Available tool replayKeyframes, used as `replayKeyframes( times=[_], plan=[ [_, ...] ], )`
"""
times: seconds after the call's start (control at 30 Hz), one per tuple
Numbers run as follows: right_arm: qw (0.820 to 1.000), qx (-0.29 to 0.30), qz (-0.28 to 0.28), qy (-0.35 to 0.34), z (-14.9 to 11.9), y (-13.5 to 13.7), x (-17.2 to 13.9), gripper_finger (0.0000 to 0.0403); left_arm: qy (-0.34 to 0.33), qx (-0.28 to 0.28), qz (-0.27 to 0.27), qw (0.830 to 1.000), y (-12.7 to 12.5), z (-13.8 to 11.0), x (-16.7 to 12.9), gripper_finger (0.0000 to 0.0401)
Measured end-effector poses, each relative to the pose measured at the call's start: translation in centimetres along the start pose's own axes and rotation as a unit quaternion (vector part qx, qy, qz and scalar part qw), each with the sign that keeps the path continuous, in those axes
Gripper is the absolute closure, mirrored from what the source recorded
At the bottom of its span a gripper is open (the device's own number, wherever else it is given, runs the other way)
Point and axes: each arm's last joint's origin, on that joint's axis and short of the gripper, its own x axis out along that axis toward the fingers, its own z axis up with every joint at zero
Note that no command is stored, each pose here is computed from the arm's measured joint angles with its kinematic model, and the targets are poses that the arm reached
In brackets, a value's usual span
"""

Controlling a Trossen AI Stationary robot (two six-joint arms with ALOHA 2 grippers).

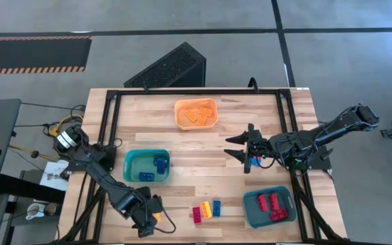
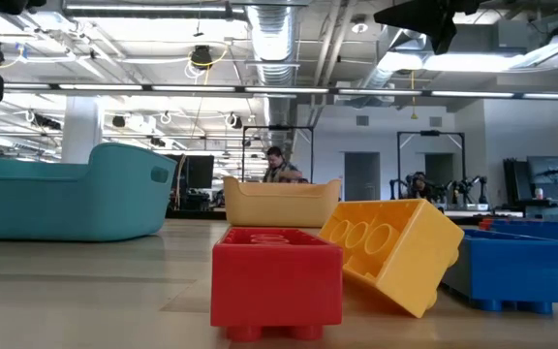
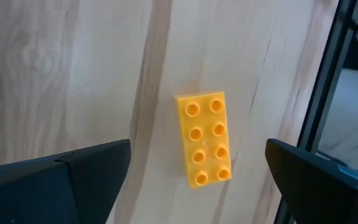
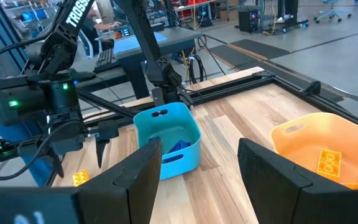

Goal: Sort & place blocks by color
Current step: Put the yellow game piece into the orange bin

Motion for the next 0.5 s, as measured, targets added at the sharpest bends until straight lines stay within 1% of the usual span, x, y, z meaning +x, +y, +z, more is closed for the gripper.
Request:
replayKeyframes(
  times=[0.07,0.17,0.33,0.5],
  plan=[
    [1.000,0.000,0.000,0.000,0.0,0.0,0.0,0.0168,0.004,-0.005,-0.002,1.000,-0.1,0.0,0.5,0.0048],
    [1.000,-0.001,-0.001,0.001,0.0,0.0,0.0,0.0168,0.022,0.008,-0.005,1.000,-0.3,0.0,1.7,0.0048],
    [1.000,-0.002,-0.002,0.005,-0.1,0.0,0.0,0.0168,0.038,0.016,0.006,0.999,-0.3,-0.2,3.2,0.0048],
    [1.000,-0.003,-0.002,0.005,-0.1,0.0,0.0,0.0168,0.049,0.013,0.032,0.998,-0.1,-0.4,4.5,0.0049]
  ],
)
